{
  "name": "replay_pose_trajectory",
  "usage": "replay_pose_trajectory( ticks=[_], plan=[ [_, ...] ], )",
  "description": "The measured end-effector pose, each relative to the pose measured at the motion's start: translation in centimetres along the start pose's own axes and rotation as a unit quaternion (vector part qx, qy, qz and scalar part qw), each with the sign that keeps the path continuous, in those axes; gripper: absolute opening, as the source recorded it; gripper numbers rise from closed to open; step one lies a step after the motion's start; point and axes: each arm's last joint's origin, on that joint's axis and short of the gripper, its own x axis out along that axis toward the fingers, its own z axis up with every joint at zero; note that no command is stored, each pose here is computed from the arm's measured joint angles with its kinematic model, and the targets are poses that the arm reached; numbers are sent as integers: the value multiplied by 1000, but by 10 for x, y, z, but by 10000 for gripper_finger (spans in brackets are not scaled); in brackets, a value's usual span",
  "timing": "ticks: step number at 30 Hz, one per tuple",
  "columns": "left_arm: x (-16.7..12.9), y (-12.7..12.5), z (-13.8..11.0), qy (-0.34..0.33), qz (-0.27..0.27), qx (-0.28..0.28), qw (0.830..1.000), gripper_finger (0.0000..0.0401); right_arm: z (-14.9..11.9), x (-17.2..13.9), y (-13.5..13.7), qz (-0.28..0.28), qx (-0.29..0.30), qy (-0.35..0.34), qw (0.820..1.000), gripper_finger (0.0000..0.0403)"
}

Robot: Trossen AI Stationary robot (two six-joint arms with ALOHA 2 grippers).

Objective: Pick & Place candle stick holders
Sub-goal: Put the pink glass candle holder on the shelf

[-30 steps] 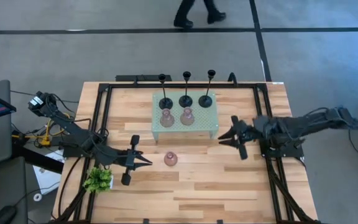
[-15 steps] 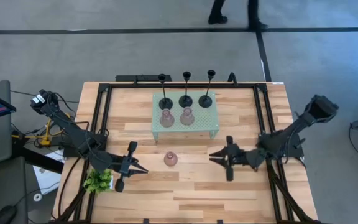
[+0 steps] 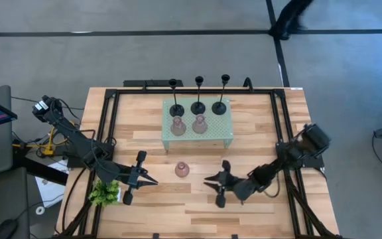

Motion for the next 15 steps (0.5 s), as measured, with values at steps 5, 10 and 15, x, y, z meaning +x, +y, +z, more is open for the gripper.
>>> replay_pose_trajectory(
  ticks=[5, 10, 15],
  plan=[
    [0, 0, 0, 0, 0, 0, 1000, 21, -14, 26, 17, -5, 12, 9, 1000, 70],
    [0, 0, 0, 0, 0, 0, 1000, 21, -18, 49, 26, -9, 14, 10, 1000, 70],
    [0, 0, 0, 0, 0, 0, 1000, 21, -14, 69, 22, -28, 26, 2, 999, 70]
  ],
)
